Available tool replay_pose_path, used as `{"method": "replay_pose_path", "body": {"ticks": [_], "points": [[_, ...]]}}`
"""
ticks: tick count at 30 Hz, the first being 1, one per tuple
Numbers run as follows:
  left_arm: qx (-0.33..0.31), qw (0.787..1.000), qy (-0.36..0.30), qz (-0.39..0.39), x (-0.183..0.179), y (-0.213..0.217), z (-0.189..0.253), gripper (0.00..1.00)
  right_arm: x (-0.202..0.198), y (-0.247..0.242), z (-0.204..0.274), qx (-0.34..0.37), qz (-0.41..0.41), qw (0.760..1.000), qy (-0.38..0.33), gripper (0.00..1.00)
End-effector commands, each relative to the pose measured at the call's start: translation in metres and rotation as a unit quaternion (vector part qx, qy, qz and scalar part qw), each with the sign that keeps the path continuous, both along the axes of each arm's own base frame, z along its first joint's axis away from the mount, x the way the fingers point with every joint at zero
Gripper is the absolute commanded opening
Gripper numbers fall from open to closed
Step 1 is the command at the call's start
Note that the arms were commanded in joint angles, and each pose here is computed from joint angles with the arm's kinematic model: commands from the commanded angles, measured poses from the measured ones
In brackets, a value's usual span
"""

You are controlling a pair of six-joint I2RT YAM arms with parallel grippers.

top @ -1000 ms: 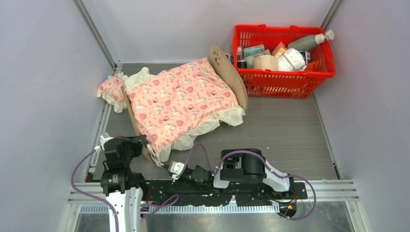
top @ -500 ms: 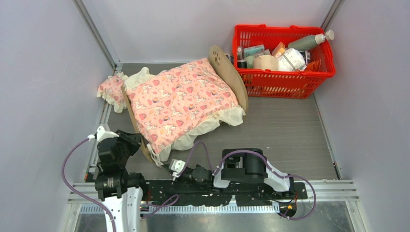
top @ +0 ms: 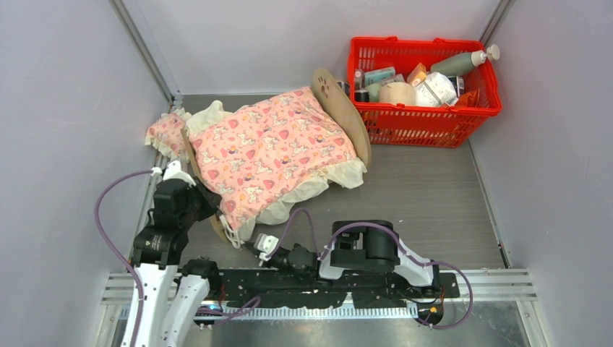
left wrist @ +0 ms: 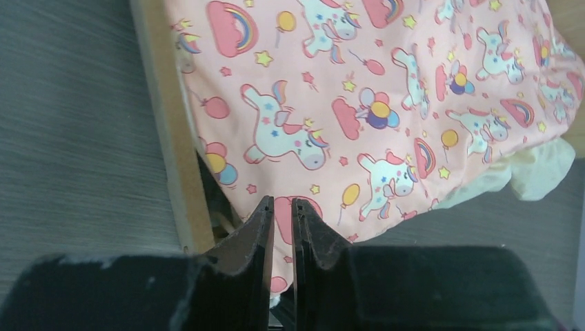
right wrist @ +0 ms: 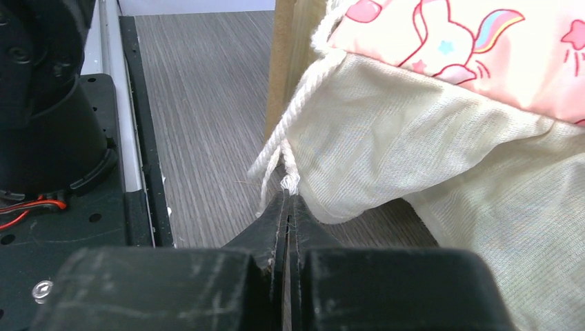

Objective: Set up the pet bed
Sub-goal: Tie the ropes to the bed frame.

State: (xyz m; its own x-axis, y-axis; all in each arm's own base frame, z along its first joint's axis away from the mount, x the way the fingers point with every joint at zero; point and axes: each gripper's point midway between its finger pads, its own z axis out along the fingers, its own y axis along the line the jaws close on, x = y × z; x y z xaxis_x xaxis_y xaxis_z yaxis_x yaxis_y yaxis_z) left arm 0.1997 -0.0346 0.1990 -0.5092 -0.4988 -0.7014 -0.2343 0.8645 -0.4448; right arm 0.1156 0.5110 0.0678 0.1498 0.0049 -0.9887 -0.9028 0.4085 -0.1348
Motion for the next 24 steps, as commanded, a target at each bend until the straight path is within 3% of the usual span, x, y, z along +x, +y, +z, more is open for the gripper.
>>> {"method": "replay_pose_path", "body": {"ticks": [1, 5, 24], "points": [[0.037, 0.999, -0.015, -0.010, 0.001, -0.004, 0.013, 0.17, 0.007, 0.000, 0.039, 0.072, -0.010, 0.997, 0.002, 0.05], [0.076, 0.997, 0.033, 0.005, -0.014, 0.005, -0.003, 0.25, 0.008, -0.003, 0.036, 0.072, -0.009, 0.997, 0.004, 0.05], [0.068, 0.996, 0.063, -0.007, -0.022, -0.016, -0.024, 0.27, 0.010, -0.007, 0.037, 0.078, -0.008, 0.997, 0.010, 0.05]]}}
